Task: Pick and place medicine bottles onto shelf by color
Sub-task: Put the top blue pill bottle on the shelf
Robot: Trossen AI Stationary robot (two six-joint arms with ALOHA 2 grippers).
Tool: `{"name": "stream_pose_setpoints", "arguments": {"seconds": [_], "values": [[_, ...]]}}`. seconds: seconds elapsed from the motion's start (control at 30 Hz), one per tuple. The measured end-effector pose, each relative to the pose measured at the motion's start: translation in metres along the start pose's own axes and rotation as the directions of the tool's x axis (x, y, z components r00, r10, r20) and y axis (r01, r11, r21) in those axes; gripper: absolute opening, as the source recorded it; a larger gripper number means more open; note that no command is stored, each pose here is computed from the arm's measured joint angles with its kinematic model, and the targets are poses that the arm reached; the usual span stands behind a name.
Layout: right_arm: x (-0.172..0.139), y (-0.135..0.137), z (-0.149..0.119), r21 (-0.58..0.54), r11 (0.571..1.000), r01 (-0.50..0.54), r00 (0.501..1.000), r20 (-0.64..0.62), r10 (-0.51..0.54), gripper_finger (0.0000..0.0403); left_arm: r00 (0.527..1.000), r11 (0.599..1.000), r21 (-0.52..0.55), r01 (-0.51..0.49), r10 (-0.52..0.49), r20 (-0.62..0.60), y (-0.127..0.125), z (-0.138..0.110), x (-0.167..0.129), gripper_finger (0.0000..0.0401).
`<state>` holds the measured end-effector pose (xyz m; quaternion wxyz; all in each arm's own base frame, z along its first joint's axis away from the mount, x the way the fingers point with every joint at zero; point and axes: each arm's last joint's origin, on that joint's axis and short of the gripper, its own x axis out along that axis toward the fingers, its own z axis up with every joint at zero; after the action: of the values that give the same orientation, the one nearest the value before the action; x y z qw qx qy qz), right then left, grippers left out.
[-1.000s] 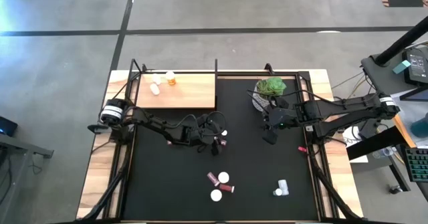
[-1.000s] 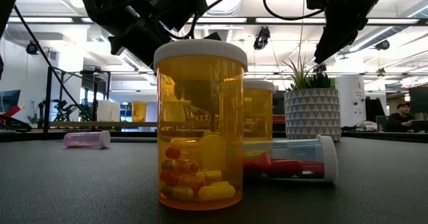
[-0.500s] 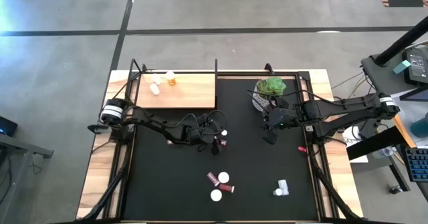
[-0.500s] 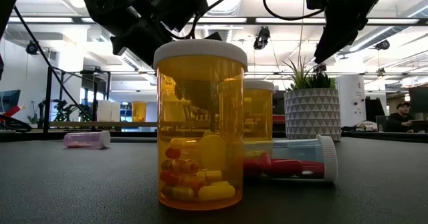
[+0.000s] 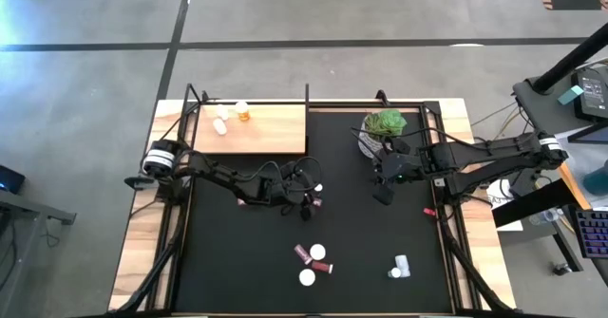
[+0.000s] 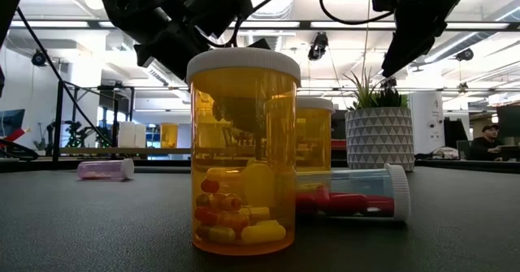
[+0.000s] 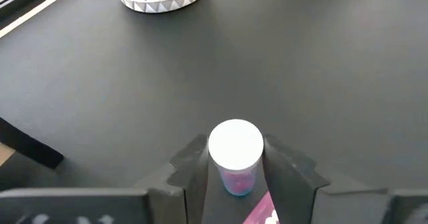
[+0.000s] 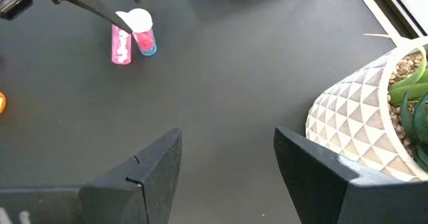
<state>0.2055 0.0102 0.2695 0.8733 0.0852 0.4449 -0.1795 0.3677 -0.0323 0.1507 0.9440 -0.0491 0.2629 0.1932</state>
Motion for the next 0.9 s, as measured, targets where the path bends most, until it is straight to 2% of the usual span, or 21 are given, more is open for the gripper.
{"name": "stream_pose_setpoints", "arguments": {"seconds": [0.3, 0.53, 0.73, 0.9], "values": [[0.000, 0.000, 0.000, 0.000, 1.000, 0.000, 1.000, 0.000, 0.000, 0.0228, 0.999, 1.000, -0.025, 0.009, -0.008, 0.046, 0.001, 0.017, -0.007, 0.0109], [0.000, 0.000, 0.000, -0.003, 1.000, 0.001, 1.000, -0.002, -0.001, 0.0228, 0.988, 0.996, -0.089, 0.011, 0.003, 0.155, 0.015, 0.051, -0.033, 0.0109], [0.000, 0.000, 0.000, -0.010, 1.000, 0.001, 1.000, -0.003, -0.002, 0.0228, 0.955, 0.980, -0.179, -0.088, 0.134, 0.264, 0.041, 0.084, -0.067, 0.0109], [0.000, 0.000, 0.000, -0.025, 1.000, 0.001, 1.000, -0.005, -0.002, 0.0228, 0.920, 0.947, -0.230, -0.225, 0.284, 0.269, 0.072, 0.100, -0.096, 0.0109]]}}
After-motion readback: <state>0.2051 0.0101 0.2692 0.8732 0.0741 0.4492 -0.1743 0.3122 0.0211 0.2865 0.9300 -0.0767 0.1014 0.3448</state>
